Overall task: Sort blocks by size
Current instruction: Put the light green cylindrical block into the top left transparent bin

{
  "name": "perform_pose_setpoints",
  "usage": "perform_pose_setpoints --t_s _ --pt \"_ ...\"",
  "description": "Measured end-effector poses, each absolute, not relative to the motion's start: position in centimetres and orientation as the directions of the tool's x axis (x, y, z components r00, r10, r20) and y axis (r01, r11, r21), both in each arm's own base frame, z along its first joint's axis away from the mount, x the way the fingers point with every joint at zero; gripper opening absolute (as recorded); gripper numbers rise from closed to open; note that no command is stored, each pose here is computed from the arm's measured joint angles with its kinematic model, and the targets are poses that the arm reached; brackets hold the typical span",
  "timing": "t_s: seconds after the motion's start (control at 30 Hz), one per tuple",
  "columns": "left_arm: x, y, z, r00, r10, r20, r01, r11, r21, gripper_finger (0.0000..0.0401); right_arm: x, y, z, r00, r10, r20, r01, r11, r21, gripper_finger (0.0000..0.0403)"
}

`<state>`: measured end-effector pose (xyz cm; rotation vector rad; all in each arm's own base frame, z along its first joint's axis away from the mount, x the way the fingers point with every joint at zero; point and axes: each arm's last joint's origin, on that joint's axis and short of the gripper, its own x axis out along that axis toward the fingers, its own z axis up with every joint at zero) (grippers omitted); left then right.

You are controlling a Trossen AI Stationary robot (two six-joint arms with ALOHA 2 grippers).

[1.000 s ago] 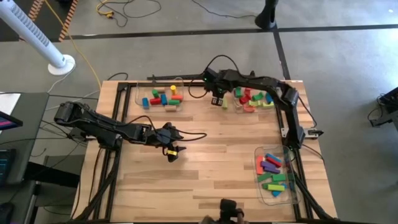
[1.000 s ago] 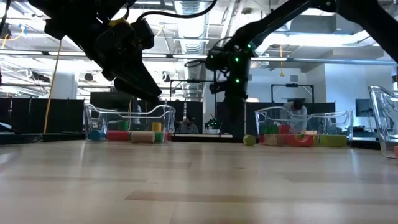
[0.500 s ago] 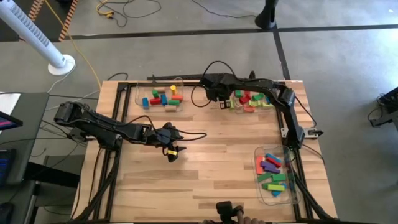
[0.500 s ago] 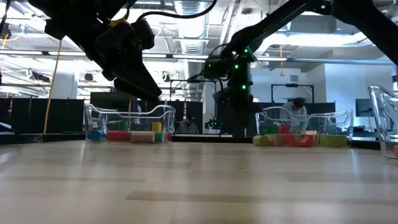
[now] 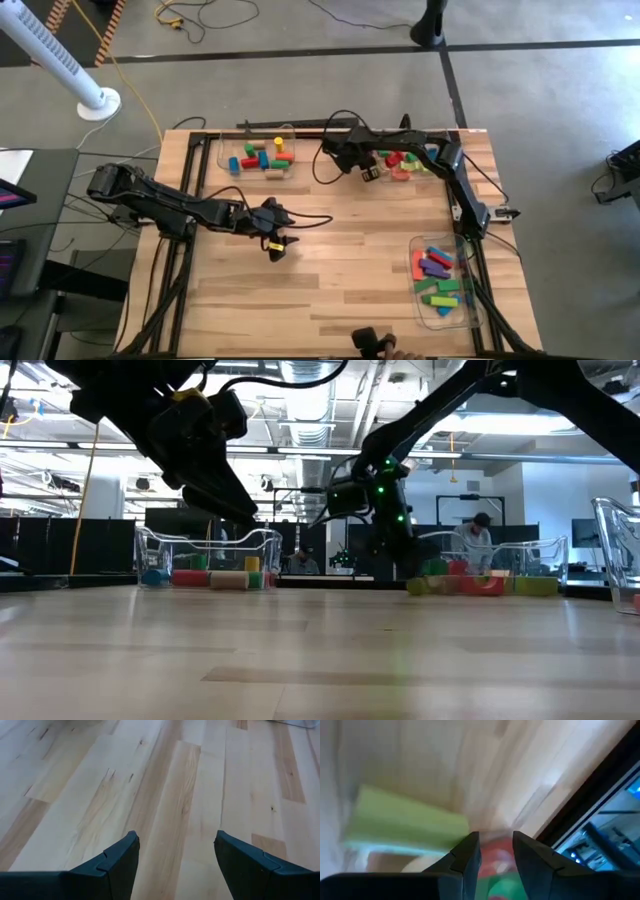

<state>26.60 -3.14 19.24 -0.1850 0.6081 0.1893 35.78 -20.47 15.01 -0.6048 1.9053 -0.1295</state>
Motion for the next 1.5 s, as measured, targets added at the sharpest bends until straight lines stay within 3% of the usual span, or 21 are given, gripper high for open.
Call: perform_pose_setpoints --t_s 0.27,0.5,0.9,1.2,1.3,1.5 --pt "26.6 -3.2 19.3 0.807 0.119 -0.579 -0.222 0.969 -0.111 0.0248 35.8 -18.2 14.8 -0.361 -0.436 -0.825 -0.351 0.883 -0.313 0.0152" --pt "26.6 -3.2 19.3 0.807 0.117 -0.579 -0.223 0.968 -0.116 0.0248 36.8 -15.2 14.7 -0.334 -0.352 -0.875 -0.365 0.904 -0.224 0.0152" --pt "26.6 -3.2 19.3 0.807 0.116 -0.579 -0.225 0.967 -0.120 0.0248 37.6 -10.2 15.0 -0.363 -0.349 -0.864 -0.421 0.889 -0.183 0.0152" --pt "26.6 -3.2 19.3 0.807 0.116 -0.580 -0.227 0.966 -0.123 0.0248 37.8 -7.9 18.8 -0.361 -0.357 -0.862 -0.293 0.920 -0.259 0.0152" --pt "26.6 -3.2 19.2 0.804 0.116 -0.583 -0.228 0.966 -0.123 0.0248 37.2 -6.1 20.2 -0.325 -0.282 -0.903 -0.265 0.943 -0.199 0.0152" --pt "26.6 -3.2 19.2 0.805 0.115 -0.582 -0.228 0.966 -0.124 0.0248 35.2 -2.5 19.3 -0.321 -0.263 -0.910 -0.341 0.928 -0.148 0.0189"
